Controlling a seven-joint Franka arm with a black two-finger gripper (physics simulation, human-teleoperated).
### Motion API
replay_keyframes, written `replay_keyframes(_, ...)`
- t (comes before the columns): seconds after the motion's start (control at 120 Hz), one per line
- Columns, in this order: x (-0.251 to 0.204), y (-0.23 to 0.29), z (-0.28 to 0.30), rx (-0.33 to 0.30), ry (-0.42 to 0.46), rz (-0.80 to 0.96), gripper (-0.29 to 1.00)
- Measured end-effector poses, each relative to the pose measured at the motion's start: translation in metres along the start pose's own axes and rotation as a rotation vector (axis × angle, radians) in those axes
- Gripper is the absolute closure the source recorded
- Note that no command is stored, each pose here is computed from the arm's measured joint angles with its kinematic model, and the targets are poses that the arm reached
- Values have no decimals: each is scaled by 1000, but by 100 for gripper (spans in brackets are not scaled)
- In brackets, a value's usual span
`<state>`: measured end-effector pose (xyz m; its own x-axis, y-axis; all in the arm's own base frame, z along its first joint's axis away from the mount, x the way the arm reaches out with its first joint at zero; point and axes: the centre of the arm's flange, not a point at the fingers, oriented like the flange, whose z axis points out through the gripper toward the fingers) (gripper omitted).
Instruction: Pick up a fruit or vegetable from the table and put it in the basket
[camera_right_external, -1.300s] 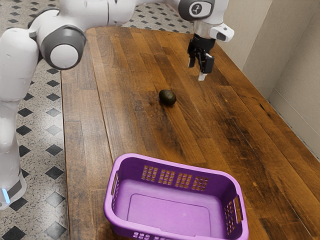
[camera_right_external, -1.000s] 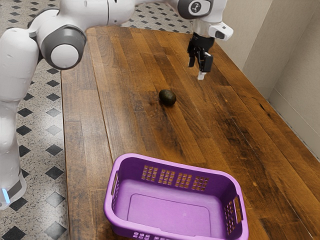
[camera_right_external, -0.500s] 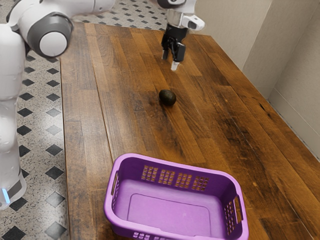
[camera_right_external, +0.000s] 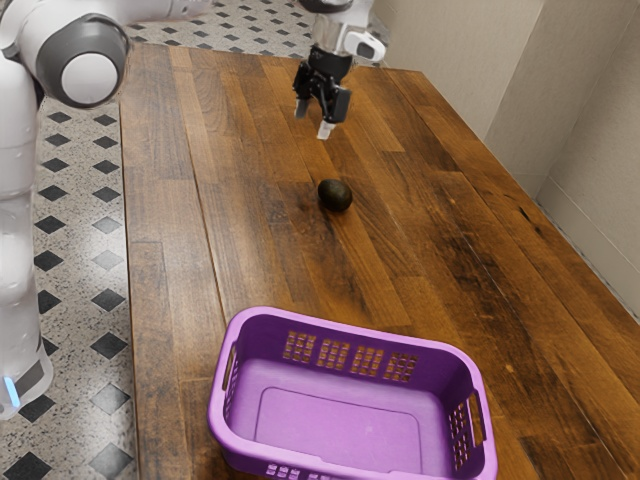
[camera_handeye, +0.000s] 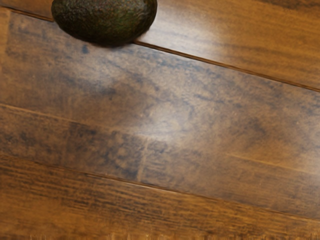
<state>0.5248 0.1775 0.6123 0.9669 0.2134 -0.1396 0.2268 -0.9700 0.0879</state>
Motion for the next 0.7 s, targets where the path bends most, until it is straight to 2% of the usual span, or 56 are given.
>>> replay_keyframes(0.158, -32, -19, 21, 25, -39, 54, 0)
replay_keyframes(0.333, -47, -39, 20, 69, -16, 124, 0)
replay_keyframes(0.55, 20, -38, 33, 114, 22, 230, 0)
replay_keyframes(0.7, 56, -28, 38, 120, 45, 301, 0)
